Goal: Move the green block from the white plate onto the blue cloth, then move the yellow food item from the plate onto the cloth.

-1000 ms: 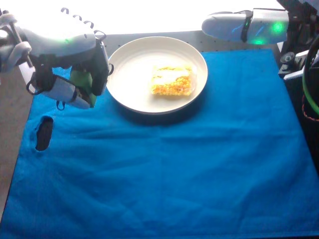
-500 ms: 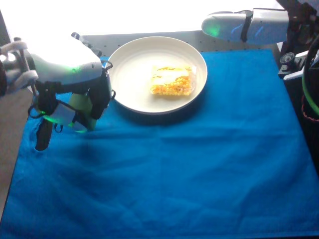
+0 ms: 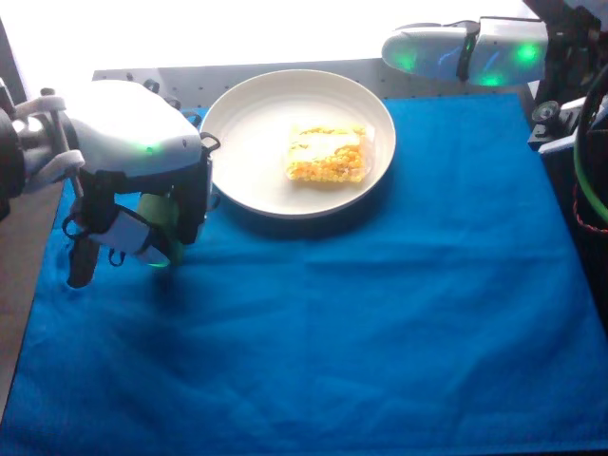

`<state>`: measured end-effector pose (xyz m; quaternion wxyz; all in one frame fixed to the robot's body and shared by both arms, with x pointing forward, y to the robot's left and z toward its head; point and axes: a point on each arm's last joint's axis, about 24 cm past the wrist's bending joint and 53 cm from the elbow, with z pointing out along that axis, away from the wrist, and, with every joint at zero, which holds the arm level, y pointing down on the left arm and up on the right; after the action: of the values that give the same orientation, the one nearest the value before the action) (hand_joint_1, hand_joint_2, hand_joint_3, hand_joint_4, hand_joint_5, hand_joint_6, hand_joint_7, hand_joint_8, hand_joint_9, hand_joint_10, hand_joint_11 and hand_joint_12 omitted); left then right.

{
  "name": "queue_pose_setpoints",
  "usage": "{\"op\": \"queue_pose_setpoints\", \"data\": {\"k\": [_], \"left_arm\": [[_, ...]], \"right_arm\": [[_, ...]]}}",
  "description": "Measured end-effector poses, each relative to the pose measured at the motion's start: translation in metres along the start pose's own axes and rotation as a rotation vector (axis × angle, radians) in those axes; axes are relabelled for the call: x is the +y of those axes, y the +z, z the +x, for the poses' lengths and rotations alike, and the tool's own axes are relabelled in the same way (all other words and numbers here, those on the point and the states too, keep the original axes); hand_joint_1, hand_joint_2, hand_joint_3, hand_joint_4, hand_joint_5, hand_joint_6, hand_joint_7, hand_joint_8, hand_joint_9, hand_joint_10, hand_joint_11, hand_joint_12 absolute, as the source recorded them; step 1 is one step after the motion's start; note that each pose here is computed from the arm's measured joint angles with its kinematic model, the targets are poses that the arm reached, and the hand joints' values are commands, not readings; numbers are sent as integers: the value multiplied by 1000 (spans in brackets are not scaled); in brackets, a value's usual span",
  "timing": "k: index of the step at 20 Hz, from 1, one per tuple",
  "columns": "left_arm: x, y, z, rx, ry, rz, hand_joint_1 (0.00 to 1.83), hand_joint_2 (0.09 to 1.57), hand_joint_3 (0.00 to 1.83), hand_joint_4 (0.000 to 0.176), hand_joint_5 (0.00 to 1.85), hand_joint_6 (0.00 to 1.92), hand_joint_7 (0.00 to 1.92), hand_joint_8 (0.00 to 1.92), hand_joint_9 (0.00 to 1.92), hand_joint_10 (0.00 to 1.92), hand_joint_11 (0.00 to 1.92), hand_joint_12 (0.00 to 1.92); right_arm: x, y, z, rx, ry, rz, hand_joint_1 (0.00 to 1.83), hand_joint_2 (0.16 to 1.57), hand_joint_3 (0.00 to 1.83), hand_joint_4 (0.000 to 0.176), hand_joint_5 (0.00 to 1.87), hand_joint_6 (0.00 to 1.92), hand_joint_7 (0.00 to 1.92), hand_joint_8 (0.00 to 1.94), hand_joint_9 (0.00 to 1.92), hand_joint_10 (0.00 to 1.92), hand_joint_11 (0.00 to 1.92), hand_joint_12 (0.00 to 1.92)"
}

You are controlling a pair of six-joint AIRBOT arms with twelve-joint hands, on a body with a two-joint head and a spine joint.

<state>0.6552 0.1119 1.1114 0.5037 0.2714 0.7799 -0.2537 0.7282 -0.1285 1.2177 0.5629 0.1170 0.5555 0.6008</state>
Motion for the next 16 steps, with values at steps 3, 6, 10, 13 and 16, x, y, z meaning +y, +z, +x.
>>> {"op": "queue_pose_setpoints", "data": {"k": [3,6,10,13,16], "left_arm": [[0,0,0,0,0,1,1394,1023,11,0,952,949,1233,444,1252,698,937,808],[0,0,2,4,0,0,1234,930,1,0,786,98,857,97,985,51,757,532],[0,0,2,3,0,2,1087,845,0,8,599,0,628,0,723,0,506,729],[-1,0,2,3,0,3,1053,783,0,68,477,1,517,2,605,3,131,1274],[-2,-1,0,-3,-1,11,965,742,0,110,396,0,460,0,519,0,30,1218]], "right_arm": [[0,0,0,0,0,0,450,802,0,77,164,0,188,0,181,5,0,664],[0,0,0,1,0,0,469,786,0,90,164,0,144,0,156,0,0,595],[0,0,0,1,0,0,444,799,0,90,159,0,169,2,156,0,0,588],[0,0,1,1,1,-1,431,801,2,98,152,0,180,2,152,6,0,509],[0,0,1,2,1,-1,416,805,0,119,133,0,168,2,126,1,0,429]]}}
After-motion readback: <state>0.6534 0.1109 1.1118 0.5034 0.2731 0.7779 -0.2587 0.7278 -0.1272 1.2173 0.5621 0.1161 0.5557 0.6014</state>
